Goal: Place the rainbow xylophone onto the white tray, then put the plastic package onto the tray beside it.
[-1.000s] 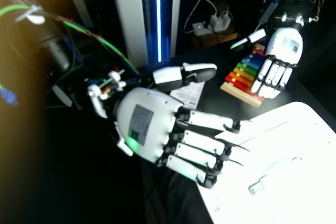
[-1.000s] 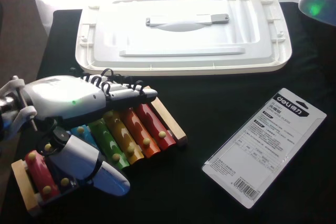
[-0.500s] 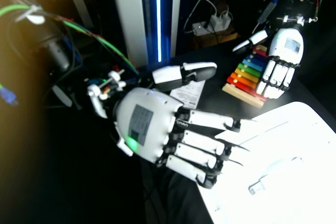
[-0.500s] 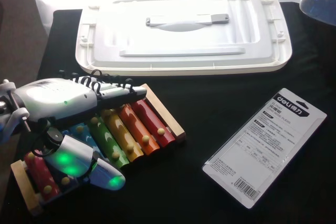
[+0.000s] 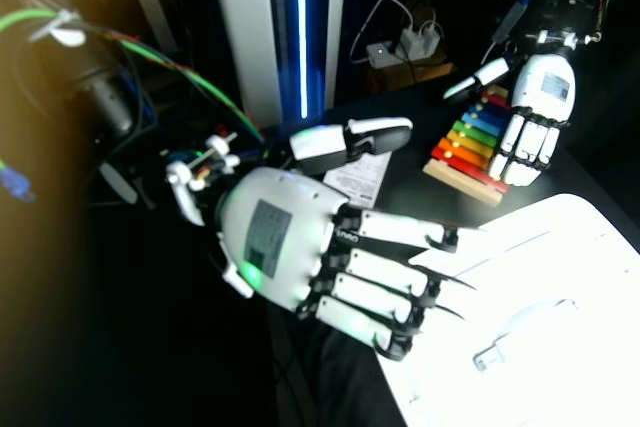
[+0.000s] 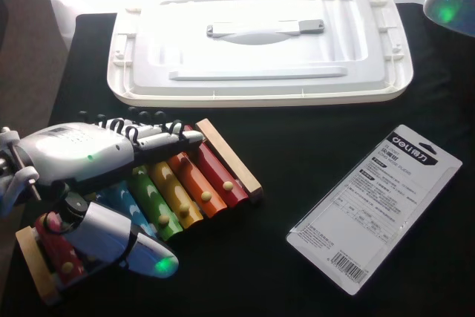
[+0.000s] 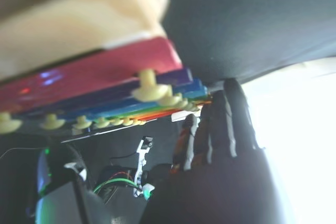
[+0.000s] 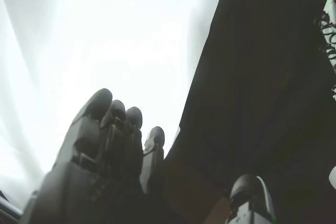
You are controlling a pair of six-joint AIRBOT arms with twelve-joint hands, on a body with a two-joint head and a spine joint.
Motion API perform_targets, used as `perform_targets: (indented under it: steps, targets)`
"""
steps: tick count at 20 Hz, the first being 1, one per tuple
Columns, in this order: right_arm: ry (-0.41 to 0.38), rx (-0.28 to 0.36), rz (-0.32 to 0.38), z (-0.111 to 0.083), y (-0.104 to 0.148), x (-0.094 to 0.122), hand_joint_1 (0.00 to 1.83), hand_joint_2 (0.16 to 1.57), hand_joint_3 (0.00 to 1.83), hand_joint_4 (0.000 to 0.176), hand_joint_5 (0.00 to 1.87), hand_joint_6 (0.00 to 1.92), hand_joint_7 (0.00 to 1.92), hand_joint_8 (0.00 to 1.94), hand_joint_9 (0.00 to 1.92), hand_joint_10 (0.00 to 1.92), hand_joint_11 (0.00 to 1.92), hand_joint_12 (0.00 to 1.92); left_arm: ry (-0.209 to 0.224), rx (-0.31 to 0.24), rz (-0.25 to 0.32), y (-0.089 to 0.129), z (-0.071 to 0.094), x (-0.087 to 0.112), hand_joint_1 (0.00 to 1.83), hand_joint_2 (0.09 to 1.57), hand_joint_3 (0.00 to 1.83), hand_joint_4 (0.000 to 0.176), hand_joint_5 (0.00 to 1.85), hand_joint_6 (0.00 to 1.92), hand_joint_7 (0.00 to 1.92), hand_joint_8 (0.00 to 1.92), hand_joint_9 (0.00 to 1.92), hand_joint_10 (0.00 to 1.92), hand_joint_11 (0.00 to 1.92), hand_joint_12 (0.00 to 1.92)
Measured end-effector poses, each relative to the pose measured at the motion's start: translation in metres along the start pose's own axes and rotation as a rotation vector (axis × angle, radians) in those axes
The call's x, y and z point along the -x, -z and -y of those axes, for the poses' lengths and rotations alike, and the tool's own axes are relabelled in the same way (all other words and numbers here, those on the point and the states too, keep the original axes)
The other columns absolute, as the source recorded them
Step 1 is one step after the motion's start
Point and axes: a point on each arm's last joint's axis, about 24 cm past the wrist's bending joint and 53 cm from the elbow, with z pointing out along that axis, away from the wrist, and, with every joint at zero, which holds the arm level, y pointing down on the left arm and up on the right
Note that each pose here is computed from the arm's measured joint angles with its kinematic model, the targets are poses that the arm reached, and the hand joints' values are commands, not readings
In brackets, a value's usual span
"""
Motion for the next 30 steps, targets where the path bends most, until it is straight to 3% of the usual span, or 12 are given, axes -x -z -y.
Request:
perform_targets:
  steps: [1,5,9,13,16,17,18,19,21,22,23,30]
  targets:
    - [0.0,0.0,0.0,0.0,0.0,0.0,0.39,0.85,0.0,0.176,0.3,0.0,0.28,0.0,0.21,0.0,0.0,0.52,-0.01,-0.002,-0.01,-0.001,0.001,-0.003,0.38,0.72,0.0,0.095,0.0,0.0,0.04,0.0,0.12,0.0,0.0,0.44]
    - [-0.001,0.0,0.0,0.0,0.0,0.0,0.41,0.89,0.01,0.176,0.28,0.0,0.27,0.0,0.22,0.0,0.0,0.55,-0.019,-0.006,-0.028,-0.003,0.002,-0.011,0.59,0.7,0.0,0.091,0.0,0.0,0.08,0.01,0.16,0.0,0.0,0.39]
    - [0.0,0.0,0.0,0.0,0.0,0.0,0.39,0.91,0.01,0.175,0.27,0.0,0.27,0.0,0.23,0.01,0.0,0.56,-0.049,0.005,-0.04,-0.004,-0.001,-0.015,0.99,0.76,0.01,0.167,0.04,0.0,0.21,0.01,0.27,0.01,0.03,0.5]
    - [0.0,0.0,0.0,0.0,0.0,0.0,0.38,0.92,0.01,0.176,0.27,0.0,0.27,0.0,0.22,0.01,0.0,0.56,-0.023,0.011,-0.037,-0.004,-0.003,-0.014,1.3,0.92,0.01,0.176,0.13,0.01,0.29,0.01,0.39,0.02,0.16,0.65]
    - [-0.001,0.0,0.0,0.0,0.0,0.0,0.39,0.92,0.0,0.176,0.28,0.0,0.27,0.0,0.23,0.01,0.0,0.59,-0.018,0.008,-0.03,-0.005,-0.002,-0.013,1.46,1.01,0.0,0.11,0.24,0.01,0.36,0.01,0.5,0.02,0.18,0.79]
    - [0.0,0.0,0.0,0.0,0.0,0.0,0.4,0.92,0.0,0.174,0.29,0.0,0.27,0.0,0.23,0.01,0.0,0.59,-0.015,0.006,-0.027,-0.005,-0.002,-0.012,1.53,1.03,0.0,0.071,0.33,0.01,0.43,0.01,0.61,0.03,0.25,0.82]
    - [0.0,0.0,0.0,0.0,0.0,0.0,0.4,0.92,0.0,0.169,0.28,0.0,0.27,0.0,0.23,0.0,0.0,0.59,-0.01,0.004,-0.022,-0.005,-0.001,-0.011,1.59,1.16,0.0,0.036,0.42,0.0,0.5,0.0,0.65,1.2,0.35,1.04]
    - [0.0,0.0,0.0,0.0,0.0,0.0,0.39,0.93,0.01,0.171,0.28,0.0,0.27,0.0,0.23,0.0,0.0,0.59,-0.01,0.0,-0.015,-0.005,-0.001,-0.009,1.73,1.17,0.0,0.001,0.49,0.02,0.6,0.03,0.55,1.45,0.58,1.61]
    - [0.0,0.0,0.0,0.0,0.0,0.0,0.39,0.94,0.0,0.176,0.28,0.0,0.25,0.0,0.21,0.01,0.0,0.55,-0.027,-0.014,-0.001,-0.006,0.002,-0.005,1.76,1.14,0.0,0.0,0.58,0.03,0.72,0.06,0.62,1.45,0.67,1.68]
    - [-0.001,0.0,0.0,0.0,0.0,0.0,0.4,0.94,0.0,0.164,0.29,0.0,0.26,0.0,0.22,0.01,0.0,0.56,-0.03,-0.019,0.002,-0.006,0.003,-0.005,1.65,1.18,0.0,0.0,0.61,0.02,0.68,1.24,0.62,1.43,0.68,1.64]
    - [-0.001,0.001,0.0,0.0,0.0,0.0,0.4,0.94,0.0,0.161,0.29,0.0,0.27,0.01,0.23,0.01,0.0,0.56,-0.021,-0.018,0.006,-0.006,0.003,-0.004,1.62,1.2,0.0,0.0,0.63,0.02,0.65,1.52,0.61,1.43,0.65,1.67]
    - [-0.001,0.001,-0.001,0.0,0.0,-0.001,0.39,0.92,0.0,0.162,0.3,0.0,0.27,0.0,0.23,0.0,0.0,0.58,0.001,-0.018,0.018,-0.007,0.003,-0.002,1.62,1.21,0.0,0.0,0.65,0.0,0.63,1.6,0.63,1.41,0.59,1.71]
